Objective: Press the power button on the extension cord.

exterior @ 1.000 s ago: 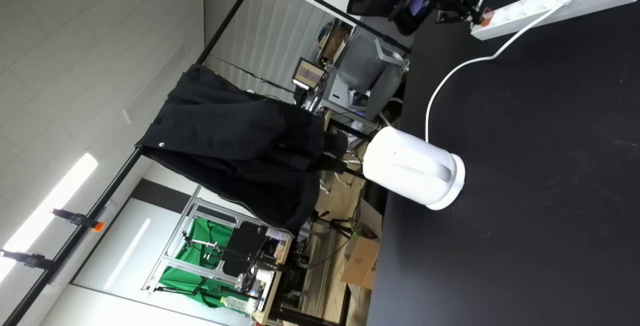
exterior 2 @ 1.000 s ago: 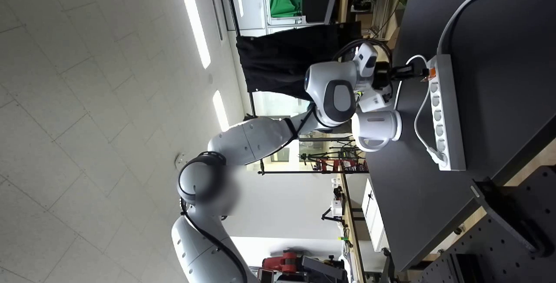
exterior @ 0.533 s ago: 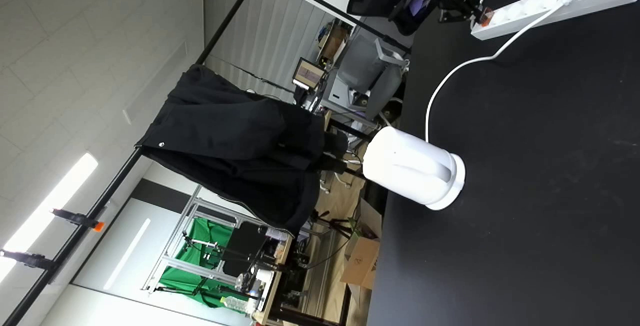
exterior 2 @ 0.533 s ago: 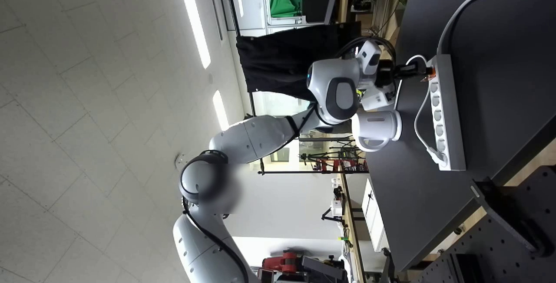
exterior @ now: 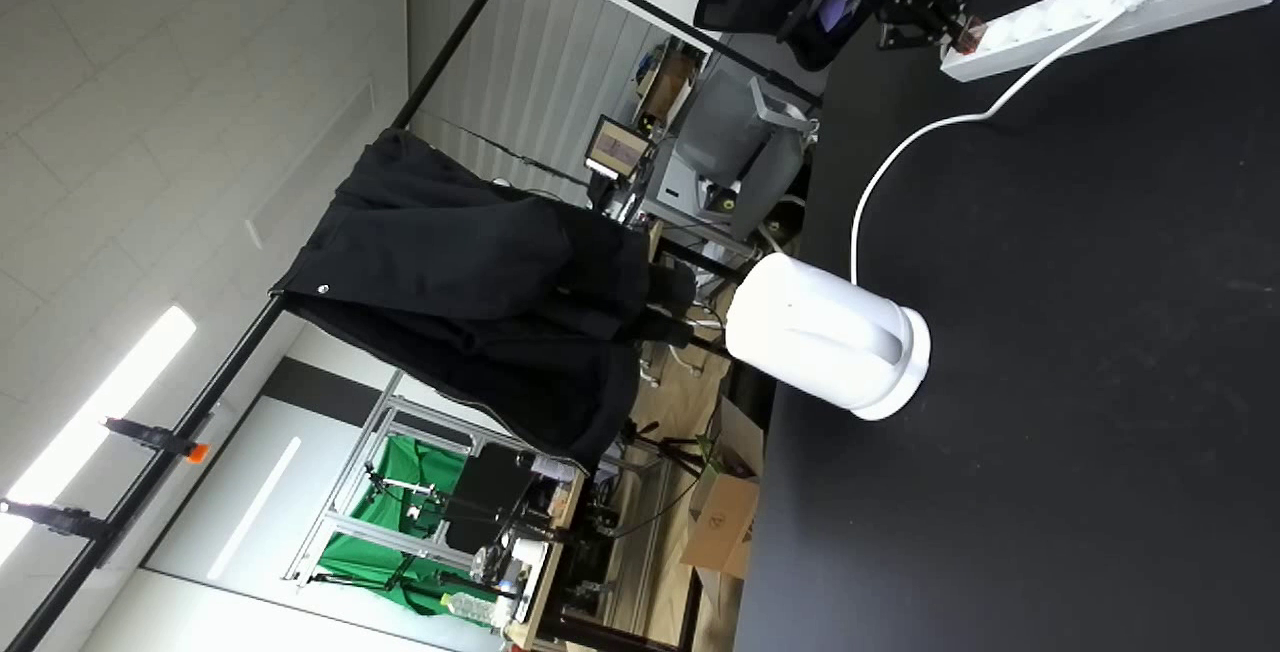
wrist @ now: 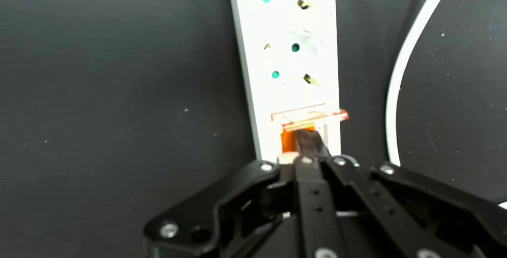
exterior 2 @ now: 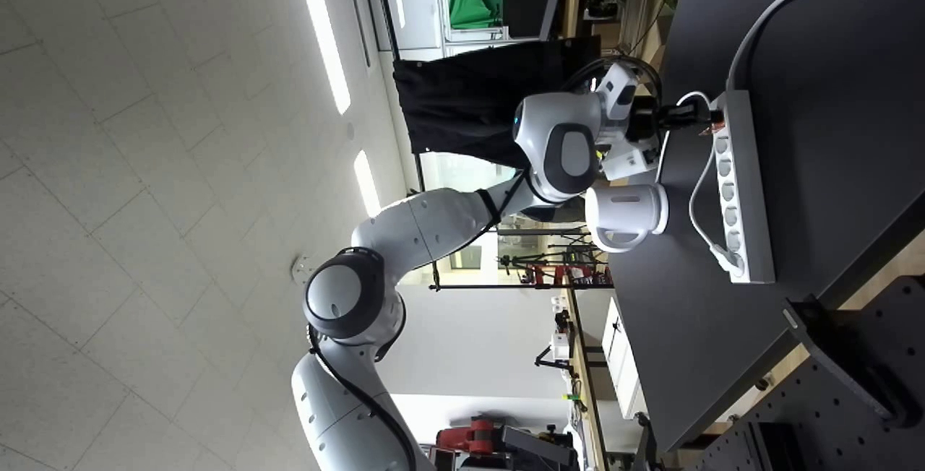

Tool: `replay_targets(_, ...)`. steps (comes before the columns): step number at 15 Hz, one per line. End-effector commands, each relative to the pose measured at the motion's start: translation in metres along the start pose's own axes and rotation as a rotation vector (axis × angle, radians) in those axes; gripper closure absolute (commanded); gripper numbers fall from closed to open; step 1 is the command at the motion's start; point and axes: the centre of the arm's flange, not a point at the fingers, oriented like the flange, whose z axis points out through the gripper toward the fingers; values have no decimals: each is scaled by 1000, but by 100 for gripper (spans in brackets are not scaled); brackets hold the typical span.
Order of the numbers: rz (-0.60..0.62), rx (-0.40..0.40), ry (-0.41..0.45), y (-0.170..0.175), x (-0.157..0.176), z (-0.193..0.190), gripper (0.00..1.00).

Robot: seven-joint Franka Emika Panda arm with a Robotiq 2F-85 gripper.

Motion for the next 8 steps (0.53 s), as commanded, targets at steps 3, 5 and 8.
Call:
replay_targets(3, -7, -44, -24, -6, 11, 11, 100)
replay_targets(5, -35, -78, -11, -11, 7, 13, 100)
replay_targets(8, -91, -142, 23, -22, -1, 15, 100)
